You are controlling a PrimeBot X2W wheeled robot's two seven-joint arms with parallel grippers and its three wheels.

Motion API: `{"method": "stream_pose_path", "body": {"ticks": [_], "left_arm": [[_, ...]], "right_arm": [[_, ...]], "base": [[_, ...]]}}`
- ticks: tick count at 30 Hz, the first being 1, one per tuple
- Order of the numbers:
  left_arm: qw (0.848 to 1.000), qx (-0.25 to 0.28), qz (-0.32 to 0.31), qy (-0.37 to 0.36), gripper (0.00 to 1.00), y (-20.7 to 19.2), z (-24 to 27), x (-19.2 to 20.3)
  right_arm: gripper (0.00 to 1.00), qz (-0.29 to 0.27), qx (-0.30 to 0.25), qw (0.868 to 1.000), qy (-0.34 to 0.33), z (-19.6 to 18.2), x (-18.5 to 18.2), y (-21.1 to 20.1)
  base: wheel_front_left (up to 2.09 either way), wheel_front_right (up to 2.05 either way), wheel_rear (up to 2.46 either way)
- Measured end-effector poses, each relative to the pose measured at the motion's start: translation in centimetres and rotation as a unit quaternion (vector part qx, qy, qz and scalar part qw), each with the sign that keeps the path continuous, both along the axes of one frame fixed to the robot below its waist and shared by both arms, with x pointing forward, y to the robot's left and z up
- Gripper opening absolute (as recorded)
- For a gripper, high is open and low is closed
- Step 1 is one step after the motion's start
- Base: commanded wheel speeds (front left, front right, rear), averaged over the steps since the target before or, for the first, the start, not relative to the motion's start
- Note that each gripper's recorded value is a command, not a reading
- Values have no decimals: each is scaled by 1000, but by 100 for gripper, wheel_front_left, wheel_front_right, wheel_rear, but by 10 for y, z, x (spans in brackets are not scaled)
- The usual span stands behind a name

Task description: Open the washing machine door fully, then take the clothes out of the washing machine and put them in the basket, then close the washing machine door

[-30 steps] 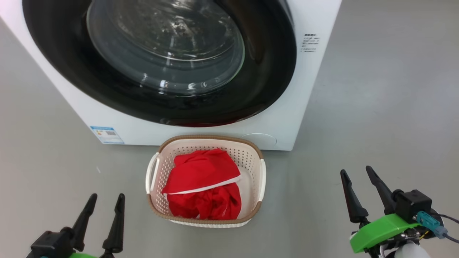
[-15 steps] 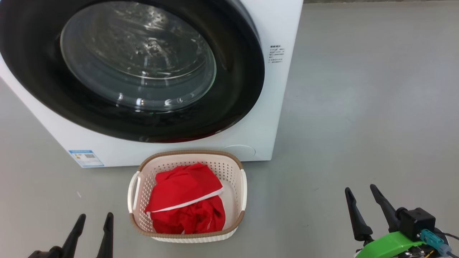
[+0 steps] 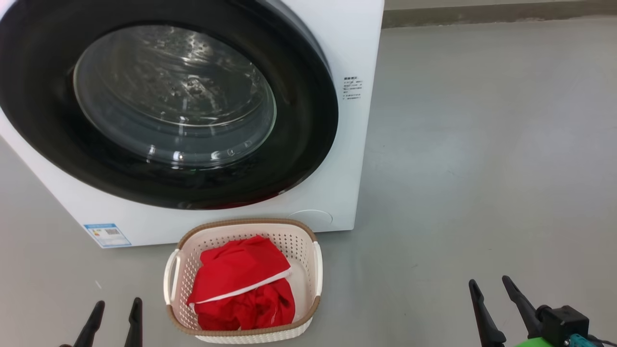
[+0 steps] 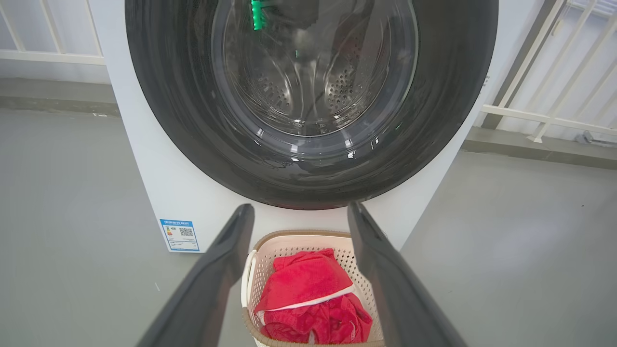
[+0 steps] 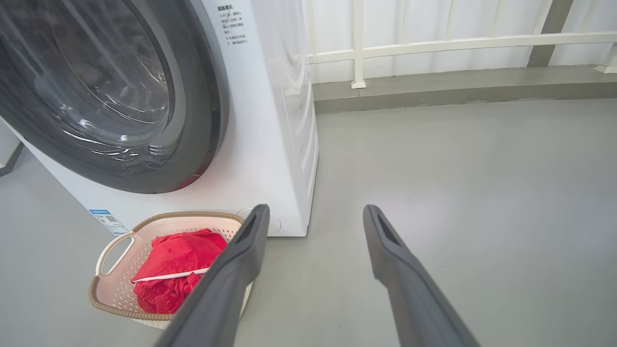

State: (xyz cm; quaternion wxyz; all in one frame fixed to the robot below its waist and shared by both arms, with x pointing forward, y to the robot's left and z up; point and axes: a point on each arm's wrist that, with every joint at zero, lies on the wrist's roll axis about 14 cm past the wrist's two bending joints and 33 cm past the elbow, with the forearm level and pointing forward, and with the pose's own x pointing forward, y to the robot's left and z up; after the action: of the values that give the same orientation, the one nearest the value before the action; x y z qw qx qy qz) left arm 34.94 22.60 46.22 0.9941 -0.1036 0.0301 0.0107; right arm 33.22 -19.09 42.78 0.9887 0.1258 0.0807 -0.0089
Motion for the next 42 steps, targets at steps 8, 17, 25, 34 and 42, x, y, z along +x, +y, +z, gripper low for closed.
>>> {"method": "stream_pose_path", "body": {"ticks": [8, 17, 25, 34, 42], "left_arm": [[1000, 1, -4, -2, 100, -2, 1, -2], [1000, 2, -4, -5, 100, -3, 3, -2], [1000, 7, -2, -5, 100, -1, 3, -4], [1000, 10, -3, -4, 100, -2, 2, -6], [999, -16, -3, 39, 0, -16, -24, -14]], "right_arm": [[100, -19, -1, 1000, 2, -1, -12, -12], [100, -24, -1, 1000, 2, -1, -15, -15], [100, -22, -2, 1000, 0, 0, -13, -14], [100, -17, -1, 1000, -1, 1, -12, -11], [0, -18, 11, 999, 37, -22, -21, -4]], "base": [[0, 0, 0], [0, 0, 0], [0, 0, 0], [0, 0, 0], [0, 0, 0]]}}
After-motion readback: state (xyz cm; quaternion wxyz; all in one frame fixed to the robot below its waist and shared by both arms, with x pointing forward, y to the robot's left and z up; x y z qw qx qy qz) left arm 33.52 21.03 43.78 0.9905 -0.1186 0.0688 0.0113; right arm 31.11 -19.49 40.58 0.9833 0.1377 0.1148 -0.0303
